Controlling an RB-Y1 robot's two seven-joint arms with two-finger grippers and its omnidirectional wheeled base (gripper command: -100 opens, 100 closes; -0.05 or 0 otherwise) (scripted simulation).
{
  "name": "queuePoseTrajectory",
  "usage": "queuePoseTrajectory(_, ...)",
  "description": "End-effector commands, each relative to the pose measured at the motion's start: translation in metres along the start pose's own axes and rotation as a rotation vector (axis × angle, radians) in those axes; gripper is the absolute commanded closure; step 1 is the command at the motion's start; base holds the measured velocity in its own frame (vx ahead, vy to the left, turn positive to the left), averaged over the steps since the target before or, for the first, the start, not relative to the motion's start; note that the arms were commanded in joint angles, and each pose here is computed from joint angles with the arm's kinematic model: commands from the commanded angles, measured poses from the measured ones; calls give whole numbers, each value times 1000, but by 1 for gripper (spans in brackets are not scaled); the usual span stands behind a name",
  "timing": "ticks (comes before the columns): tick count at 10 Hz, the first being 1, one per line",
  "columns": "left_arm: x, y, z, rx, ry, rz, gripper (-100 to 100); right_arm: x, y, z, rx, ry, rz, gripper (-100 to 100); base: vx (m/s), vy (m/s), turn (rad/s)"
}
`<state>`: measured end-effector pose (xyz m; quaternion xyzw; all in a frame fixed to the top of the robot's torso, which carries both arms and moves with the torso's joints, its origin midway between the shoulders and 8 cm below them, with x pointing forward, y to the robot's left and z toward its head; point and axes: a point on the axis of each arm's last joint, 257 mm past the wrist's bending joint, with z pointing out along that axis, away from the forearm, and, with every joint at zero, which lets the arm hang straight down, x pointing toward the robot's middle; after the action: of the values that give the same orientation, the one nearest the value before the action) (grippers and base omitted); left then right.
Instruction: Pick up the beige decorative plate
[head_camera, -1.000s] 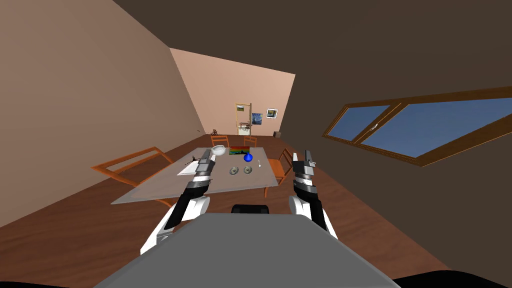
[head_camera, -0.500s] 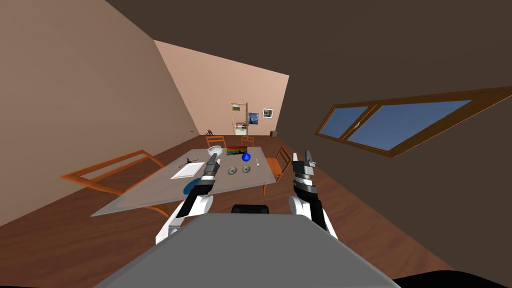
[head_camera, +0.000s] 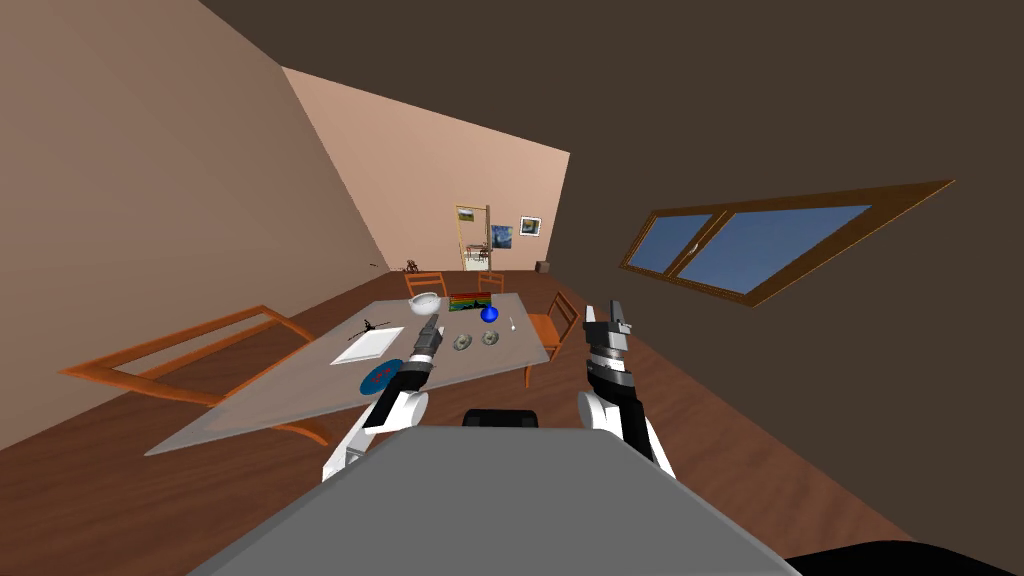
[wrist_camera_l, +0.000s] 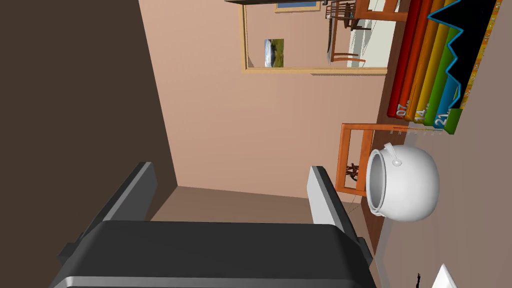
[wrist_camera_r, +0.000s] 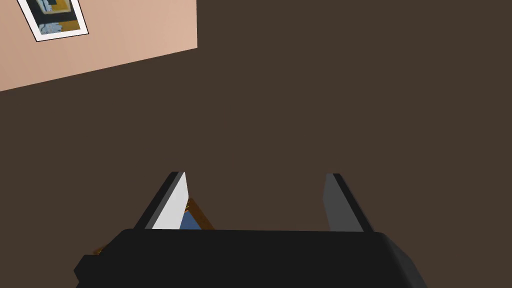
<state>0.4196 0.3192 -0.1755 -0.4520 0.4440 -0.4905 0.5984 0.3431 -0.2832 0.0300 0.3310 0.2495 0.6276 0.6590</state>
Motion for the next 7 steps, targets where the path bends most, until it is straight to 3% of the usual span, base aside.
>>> queuePoseTrajectory(1, 4, 24, 4, -59, 4, -25, -100, 0, 0, 0, 0, 0, 0, 0, -30, 18, -136)
queuePoseTrajectory(7, 9, 97, 1, -231, 8, -85, -100, 0, 0, 0, 0, 0, 0, 0, -23, 23, -115)
